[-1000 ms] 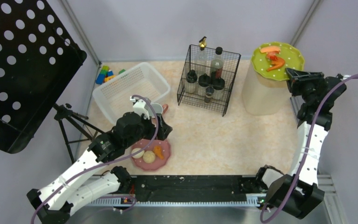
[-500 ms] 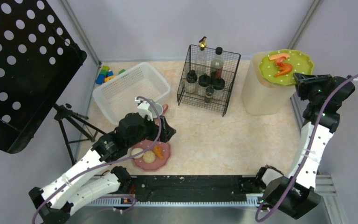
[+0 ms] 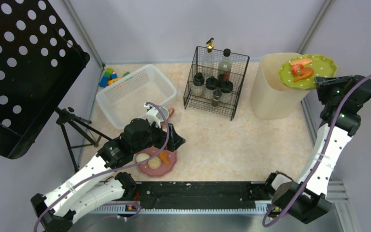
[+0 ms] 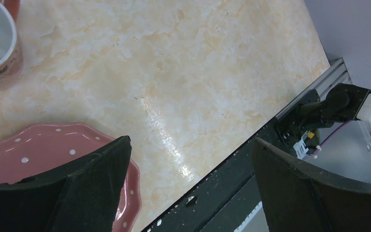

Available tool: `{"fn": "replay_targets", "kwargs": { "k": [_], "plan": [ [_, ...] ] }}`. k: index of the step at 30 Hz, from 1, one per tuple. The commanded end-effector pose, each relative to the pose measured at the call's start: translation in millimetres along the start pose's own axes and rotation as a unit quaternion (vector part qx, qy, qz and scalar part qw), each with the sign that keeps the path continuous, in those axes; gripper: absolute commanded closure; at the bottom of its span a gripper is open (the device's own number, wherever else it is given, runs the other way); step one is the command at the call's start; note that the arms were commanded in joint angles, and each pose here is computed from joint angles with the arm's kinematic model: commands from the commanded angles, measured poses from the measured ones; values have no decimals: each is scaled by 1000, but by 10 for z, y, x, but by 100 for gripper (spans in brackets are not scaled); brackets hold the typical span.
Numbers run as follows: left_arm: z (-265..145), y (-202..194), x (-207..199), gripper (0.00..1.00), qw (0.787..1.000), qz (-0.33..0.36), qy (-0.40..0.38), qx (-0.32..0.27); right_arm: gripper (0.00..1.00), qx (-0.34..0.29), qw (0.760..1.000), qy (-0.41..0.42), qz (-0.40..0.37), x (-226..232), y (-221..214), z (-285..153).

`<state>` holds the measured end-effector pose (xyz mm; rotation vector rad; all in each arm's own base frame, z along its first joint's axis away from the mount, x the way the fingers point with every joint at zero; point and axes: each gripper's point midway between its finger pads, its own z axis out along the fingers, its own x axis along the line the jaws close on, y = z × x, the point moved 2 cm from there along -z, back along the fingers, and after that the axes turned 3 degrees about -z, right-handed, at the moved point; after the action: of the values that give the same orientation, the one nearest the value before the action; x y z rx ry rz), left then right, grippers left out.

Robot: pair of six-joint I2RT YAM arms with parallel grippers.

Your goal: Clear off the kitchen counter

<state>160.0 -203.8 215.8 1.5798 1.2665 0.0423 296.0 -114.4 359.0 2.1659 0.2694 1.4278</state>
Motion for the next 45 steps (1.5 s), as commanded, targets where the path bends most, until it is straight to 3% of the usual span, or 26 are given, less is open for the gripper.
{"fn": "replay_targets", "kwargs": {
  "k": [1,20,34,45],
  "plan": [
    [-16,77,-132,1,999,4,-38,-17,100,-83,991,101,-36,665,488,-212],
    [-8,32,-156,1,999,3,-50,-8,100,-45,983,65,-163,672,616,306],
    [17,10,-137,1,999,4,-47,-4,100,-33,952,62,-299,1004,379,527],
    [42,-2,-121,1,999,2,-41,1,100,-58,909,35,-411,1171,296,613]
  ]
}}
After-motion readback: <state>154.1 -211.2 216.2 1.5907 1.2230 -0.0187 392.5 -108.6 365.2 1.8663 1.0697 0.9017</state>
